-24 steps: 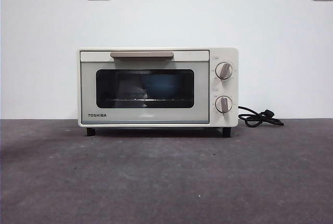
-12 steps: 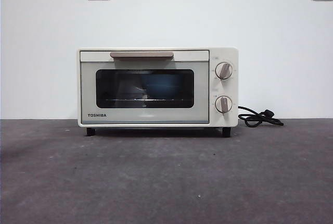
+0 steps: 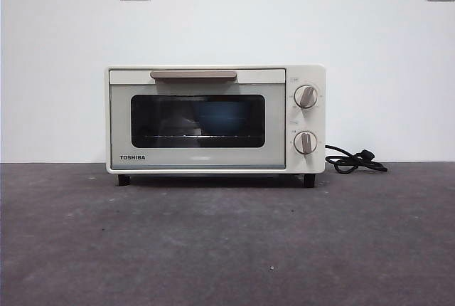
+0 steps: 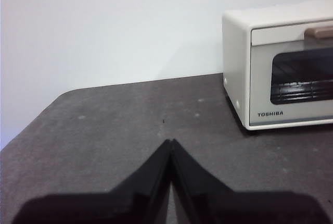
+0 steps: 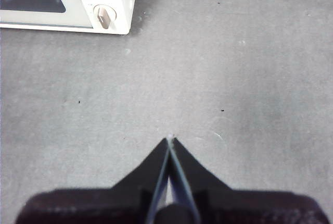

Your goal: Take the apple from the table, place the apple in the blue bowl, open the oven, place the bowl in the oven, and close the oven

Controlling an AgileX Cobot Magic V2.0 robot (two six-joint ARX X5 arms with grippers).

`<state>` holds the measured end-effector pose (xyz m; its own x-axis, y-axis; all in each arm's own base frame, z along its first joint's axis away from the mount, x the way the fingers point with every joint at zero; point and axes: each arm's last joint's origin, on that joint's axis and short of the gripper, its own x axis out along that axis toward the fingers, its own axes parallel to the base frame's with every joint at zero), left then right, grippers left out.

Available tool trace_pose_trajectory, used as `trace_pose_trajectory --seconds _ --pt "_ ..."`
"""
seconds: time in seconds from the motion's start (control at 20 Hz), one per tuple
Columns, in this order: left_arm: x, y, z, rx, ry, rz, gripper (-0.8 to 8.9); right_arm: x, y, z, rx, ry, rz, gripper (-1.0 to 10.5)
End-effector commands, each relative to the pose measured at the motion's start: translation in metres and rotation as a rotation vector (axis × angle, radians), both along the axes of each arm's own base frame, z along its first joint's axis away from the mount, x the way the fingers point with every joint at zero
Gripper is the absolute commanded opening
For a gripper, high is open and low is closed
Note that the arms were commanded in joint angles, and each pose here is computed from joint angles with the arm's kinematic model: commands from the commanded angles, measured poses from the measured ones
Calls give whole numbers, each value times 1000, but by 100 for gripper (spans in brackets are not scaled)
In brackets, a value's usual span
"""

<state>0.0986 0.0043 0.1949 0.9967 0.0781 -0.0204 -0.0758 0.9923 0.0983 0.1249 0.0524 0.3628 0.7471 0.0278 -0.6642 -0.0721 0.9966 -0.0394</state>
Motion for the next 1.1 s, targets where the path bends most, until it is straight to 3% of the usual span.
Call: trace_pose_trajectory --seconds 0.05,0.55,1.1 --pt "0 0 -9 18 6 -1 -4 1 0 -2 7 3 -8 1" --pt "-1 0 -48 -2 182 -5 -4 1 0 -2 7 3 -8 1" --pt "-2 -1 -45 -98 134 -20 -4 1 0 -2 7 3 -8 1"
